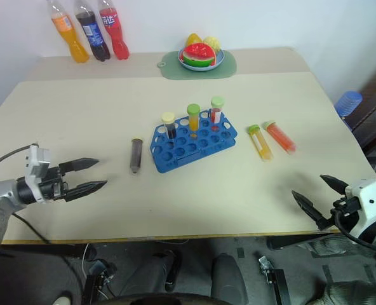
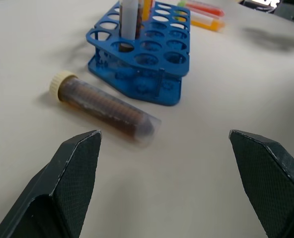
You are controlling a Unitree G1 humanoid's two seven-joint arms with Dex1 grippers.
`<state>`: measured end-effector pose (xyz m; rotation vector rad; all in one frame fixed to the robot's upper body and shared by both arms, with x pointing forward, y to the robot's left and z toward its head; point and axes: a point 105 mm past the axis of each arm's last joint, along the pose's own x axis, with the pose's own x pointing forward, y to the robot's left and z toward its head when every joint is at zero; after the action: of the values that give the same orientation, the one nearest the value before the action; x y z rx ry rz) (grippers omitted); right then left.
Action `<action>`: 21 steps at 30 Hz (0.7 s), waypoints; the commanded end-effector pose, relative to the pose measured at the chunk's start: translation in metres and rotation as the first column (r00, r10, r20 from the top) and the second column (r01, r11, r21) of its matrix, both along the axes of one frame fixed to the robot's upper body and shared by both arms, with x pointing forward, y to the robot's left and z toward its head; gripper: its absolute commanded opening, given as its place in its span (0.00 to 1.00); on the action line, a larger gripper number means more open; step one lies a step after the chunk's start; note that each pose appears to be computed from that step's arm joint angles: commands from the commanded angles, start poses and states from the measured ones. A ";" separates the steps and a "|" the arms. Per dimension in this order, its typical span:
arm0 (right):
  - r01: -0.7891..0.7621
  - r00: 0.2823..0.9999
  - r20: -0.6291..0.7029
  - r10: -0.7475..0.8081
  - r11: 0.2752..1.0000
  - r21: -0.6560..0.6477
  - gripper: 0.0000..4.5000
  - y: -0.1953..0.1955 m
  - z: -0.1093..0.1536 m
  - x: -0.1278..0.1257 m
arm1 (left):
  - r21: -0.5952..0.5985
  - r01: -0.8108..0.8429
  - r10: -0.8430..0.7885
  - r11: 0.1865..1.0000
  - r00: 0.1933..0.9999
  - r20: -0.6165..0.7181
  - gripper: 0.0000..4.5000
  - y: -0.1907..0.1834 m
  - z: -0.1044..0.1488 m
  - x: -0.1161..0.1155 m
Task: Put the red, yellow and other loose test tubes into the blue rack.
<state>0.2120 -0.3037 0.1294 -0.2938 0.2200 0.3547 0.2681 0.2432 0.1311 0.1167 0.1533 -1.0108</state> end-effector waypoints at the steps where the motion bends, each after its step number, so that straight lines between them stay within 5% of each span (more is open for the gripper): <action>1: -0.010 0.999 0.043 0.011 1.000 -0.029 1.00 0.001 0.016 0.003 | 0.013 -0.005 0.004 1.000 0.999 0.041 0.94 0.004 0.010 0.003; 11: -0.045 0.997 0.059 0.046 0.999 -0.016 1.00 -0.001 0.022 0.021 | -0.018 0.095 -0.094 0.995 0.992 0.083 0.94 -0.021 0.023 0.008; 21: -0.004 0.987 -0.160 -0.005 0.998 -0.057 1.00 -0.028 0.046 0.116 | 0.011 0.284 -0.284 0.959 0.956 0.081 0.94 -0.063 0.022 -0.003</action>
<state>0.3250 -0.3262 0.1763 -0.3112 0.3295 0.3809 0.2673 0.1866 0.1433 0.1650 0.0987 -1.2626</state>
